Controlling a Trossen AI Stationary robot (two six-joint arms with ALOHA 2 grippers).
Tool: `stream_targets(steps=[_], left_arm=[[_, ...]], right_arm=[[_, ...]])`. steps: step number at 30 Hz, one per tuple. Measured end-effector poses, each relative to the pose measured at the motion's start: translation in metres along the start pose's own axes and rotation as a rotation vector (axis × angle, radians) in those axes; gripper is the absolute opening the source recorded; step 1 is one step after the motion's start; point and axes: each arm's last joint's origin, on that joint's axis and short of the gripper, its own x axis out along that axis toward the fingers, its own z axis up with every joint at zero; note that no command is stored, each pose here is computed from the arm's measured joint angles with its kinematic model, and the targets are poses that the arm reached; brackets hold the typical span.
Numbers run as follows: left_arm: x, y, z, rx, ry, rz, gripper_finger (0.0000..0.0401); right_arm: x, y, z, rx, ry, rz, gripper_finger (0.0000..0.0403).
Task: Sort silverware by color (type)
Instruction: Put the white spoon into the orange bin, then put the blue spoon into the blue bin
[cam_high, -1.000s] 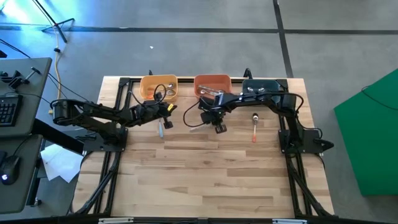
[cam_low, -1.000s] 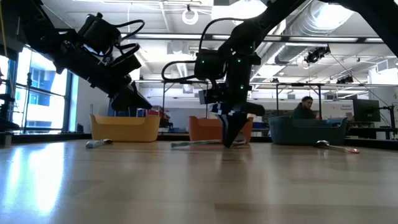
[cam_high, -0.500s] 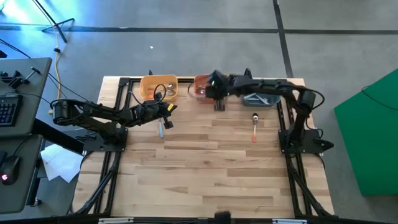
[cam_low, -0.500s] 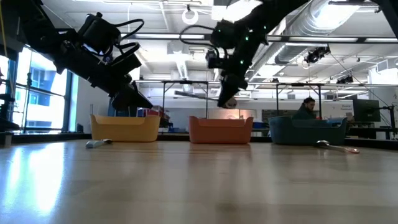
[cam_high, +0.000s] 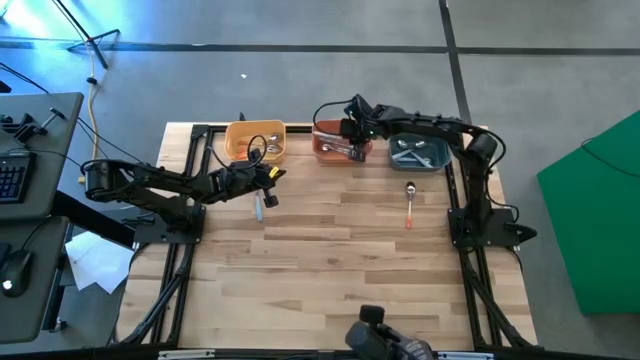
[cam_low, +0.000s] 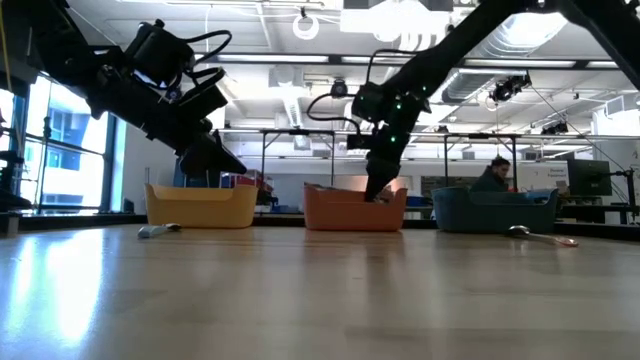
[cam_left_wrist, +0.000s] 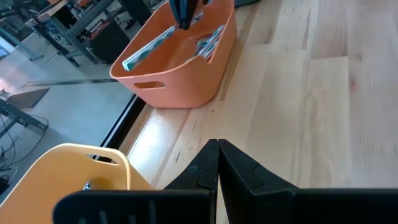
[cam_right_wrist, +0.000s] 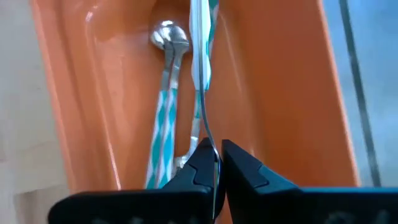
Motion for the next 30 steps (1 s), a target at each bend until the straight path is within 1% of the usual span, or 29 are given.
stream_targets(steps=[4,9,12,14,15,17,19,21,22,23,25,27,30], left_arm=[[0.000,-0.001,0.000,0.006,-0.006,-0.016,0.0001],[0.000,-0.001,0.000,-0.002,-0.002,-0.021,0.0000],[0.000,-0.001,0.000,-0.029,-0.002,-0.021,0.0000],[-0.001,-0.002,0.000,-0.049,0.002,-0.027,0.0000],[-0.002,-0.003,0.001,-0.064,0.006,-0.033,0.0000],[-0.006,-0.006,0.001,-0.124,0.037,-0.042,0.0000],[-0.011,-0.010,0.001,-0.211,0.106,-0.039,0.0000],[-0.019,-0.016,0.003,-0.260,0.163,-0.025,0.0001],[-0.023,-0.022,0.003,-0.272,0.190,-0.020,0.0001],[-0.028,-0.027,0.002,-0.280,0.224,-0.007,0.0001],[-0.037,-0.035,-0.001,-0.310,0.279,0.039,0.0001],[-0.046,-0.043,0.000,-0.366,0.316,0.067,0.0002],[-0.056,-0.050,-0.003,-0.454,0.395,0.090,0.0019]], right_arm=[[0.002,-0.002,-0.002,0.038,0.001,0.017,0.0024],[0.002,-0.001,0.000,0.052,-0.012,0.012,0.0085],[0.000,0.004,0.006,0.036,-0.020,-0.034,0.0119],[-0.006,0.010,0.012,0.016,-0.015,-0.069,0.0125],[-0.011,0.013,0.015,0.007,-0.026,-0.074,0.0121],[-0.024,0.016,0.021,-0.005,-0.069,-0.065,0.0099],[-0.036,0.018,0.025,-0.010,-0.127,-0.038,0.0063],[-0.044,0.014,0.030,0.013,-0.206,-0.028,0.0022],[-0.045,0.012,0.033,0.028,-0.237,-0.038,0.0011],[-0.046,0.010,0.035,0.045,-0.260,-0.050,0.0008],[-0.046,0.010,0.036,0.054,-0.269,-0.066,0.0015],[-0.047,0.014,0.038,0.048,-0.271,-0.066,0.0018],[-0.050,0.020,0.043,0.049,-0.293,-0.056,0.0005]])
